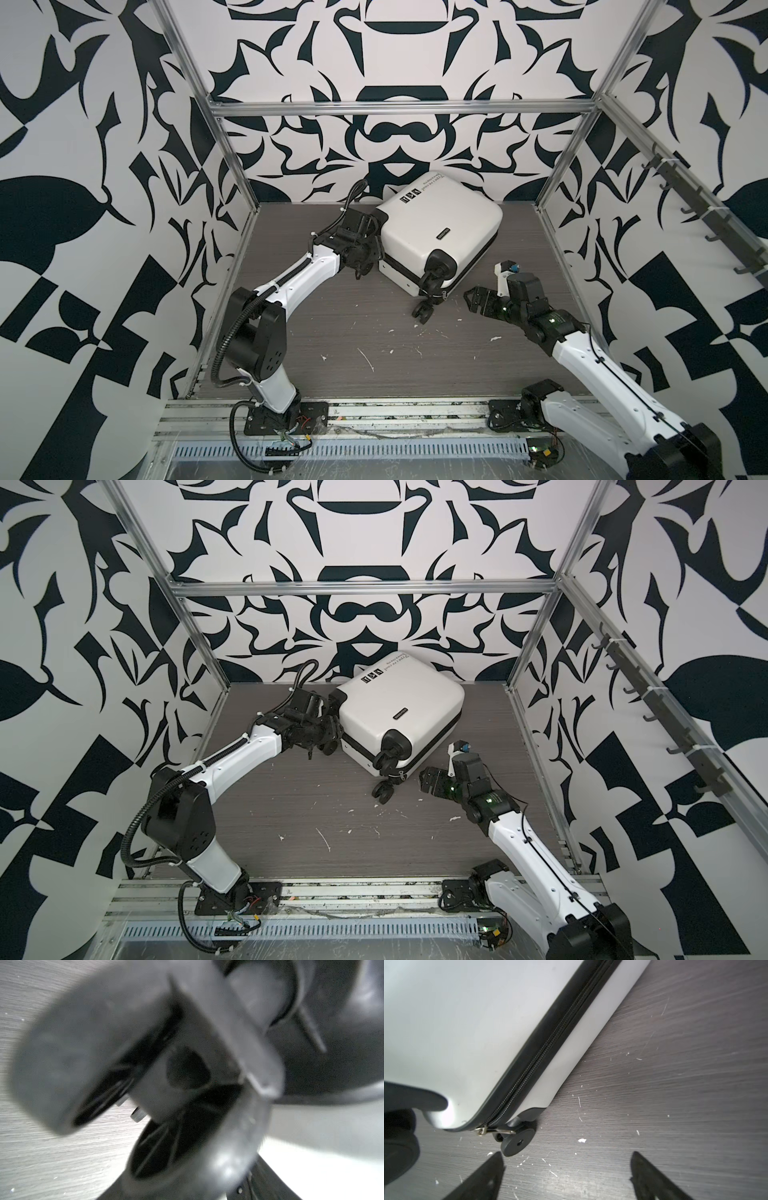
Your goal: Pack the luggage
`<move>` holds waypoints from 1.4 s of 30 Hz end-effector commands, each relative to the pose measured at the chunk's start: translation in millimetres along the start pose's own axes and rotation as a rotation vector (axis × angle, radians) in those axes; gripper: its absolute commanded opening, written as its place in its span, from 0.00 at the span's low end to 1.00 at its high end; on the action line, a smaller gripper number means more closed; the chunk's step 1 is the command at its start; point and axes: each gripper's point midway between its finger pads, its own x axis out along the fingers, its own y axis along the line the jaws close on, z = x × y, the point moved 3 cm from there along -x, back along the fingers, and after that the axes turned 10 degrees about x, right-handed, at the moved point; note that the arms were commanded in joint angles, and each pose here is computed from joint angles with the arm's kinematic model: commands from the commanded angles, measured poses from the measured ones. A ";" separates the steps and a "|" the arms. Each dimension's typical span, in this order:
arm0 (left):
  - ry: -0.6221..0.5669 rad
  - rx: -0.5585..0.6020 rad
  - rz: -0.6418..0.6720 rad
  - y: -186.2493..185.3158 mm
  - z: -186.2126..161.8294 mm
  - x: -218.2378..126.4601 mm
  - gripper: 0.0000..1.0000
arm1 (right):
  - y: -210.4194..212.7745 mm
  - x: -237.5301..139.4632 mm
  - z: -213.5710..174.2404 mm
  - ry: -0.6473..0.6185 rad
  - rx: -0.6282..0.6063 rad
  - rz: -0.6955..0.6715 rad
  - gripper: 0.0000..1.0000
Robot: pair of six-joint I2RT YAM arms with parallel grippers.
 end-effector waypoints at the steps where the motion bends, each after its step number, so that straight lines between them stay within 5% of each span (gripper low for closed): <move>1: -0.062 0.016 -0.036 -8.5 14.9 -22.0 0.67 | 9.3 -2.5 3.7 -0.026 0.000 0.069 0.86; 13: -0.233 0.146 -0.101 -5.1 -8.6 -121.0 0.75 | 21.6 16.1 -13.0 -0.010 0.021 0.127 0.70; 21: -0.146 0.184 -0.182 -14.4 -45.7 -140.8 0.75 | 51.9 17.5 -34.9 -0.056 -0.119 0.101 0.70; 28: -0.119 0.385 -0.107 -51.4 -86.2 -148.9 0.75 | 53.7 23.0 -48.4 -0.052 -0.129 0.093 0.70; 42: -0.028 0.443 -0.227 -101.4 -132.1 -159.0 0.77 | 39.7 13.6 -58.4 -0.077 -0.129 0.061 0.72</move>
